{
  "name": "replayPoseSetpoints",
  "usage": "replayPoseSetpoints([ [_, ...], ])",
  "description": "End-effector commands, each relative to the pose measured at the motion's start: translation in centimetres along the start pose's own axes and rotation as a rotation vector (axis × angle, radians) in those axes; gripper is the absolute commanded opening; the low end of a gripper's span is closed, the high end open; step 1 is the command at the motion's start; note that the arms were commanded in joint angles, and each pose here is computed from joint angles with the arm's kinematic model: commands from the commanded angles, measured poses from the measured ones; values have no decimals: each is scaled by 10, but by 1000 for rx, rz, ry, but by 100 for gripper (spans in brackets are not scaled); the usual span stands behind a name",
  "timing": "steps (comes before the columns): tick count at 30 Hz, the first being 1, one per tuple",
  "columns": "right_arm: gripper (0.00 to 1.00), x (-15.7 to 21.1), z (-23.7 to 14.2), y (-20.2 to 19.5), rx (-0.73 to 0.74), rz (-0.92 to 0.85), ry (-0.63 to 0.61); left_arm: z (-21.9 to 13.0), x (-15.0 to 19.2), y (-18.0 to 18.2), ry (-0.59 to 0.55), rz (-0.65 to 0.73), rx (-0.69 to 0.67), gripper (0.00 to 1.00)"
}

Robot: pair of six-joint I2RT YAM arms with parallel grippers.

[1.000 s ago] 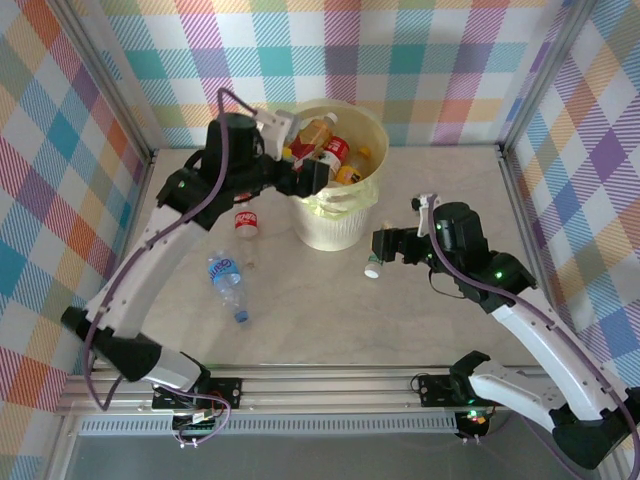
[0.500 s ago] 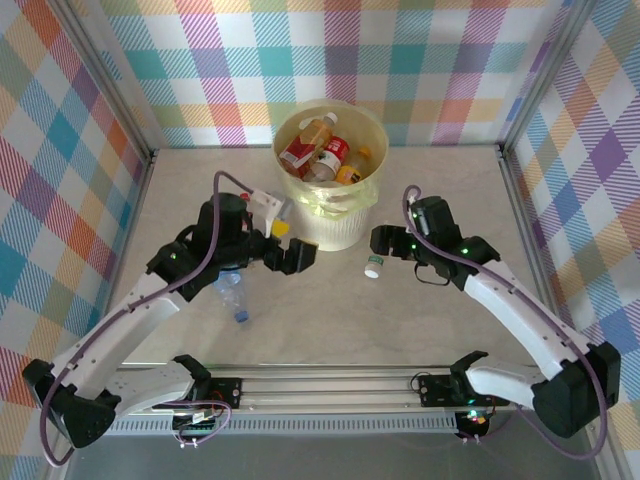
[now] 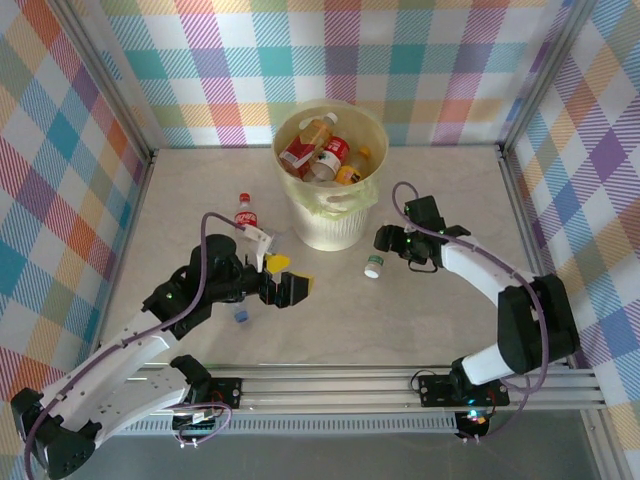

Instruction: Put the plastic bottles in the bin

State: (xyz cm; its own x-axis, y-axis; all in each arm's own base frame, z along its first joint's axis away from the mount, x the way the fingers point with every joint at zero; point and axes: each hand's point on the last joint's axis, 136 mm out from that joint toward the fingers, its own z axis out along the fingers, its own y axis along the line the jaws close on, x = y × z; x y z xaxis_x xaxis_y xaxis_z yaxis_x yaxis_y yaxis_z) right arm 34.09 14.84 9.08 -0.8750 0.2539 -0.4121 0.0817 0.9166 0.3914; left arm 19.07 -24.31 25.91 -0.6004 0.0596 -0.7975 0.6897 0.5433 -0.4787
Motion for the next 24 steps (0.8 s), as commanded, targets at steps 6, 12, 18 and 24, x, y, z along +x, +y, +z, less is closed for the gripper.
replayPoseSetpoints([
  [6,83,-27,19,18,-44,6,-35,6,-11,-9,-86,-44,59,100],
  [12,83,-33,33,16,-29,16,-22,10,-11,-11,-70,-38,60,100],
  [18,83,-41,43,14,-3,26,-29,14,-9,-13,-57,-33,61,100],
  [24,82,-44,51,4,59,29,-23,16,-6,-11,-36,-22,45,100],
])
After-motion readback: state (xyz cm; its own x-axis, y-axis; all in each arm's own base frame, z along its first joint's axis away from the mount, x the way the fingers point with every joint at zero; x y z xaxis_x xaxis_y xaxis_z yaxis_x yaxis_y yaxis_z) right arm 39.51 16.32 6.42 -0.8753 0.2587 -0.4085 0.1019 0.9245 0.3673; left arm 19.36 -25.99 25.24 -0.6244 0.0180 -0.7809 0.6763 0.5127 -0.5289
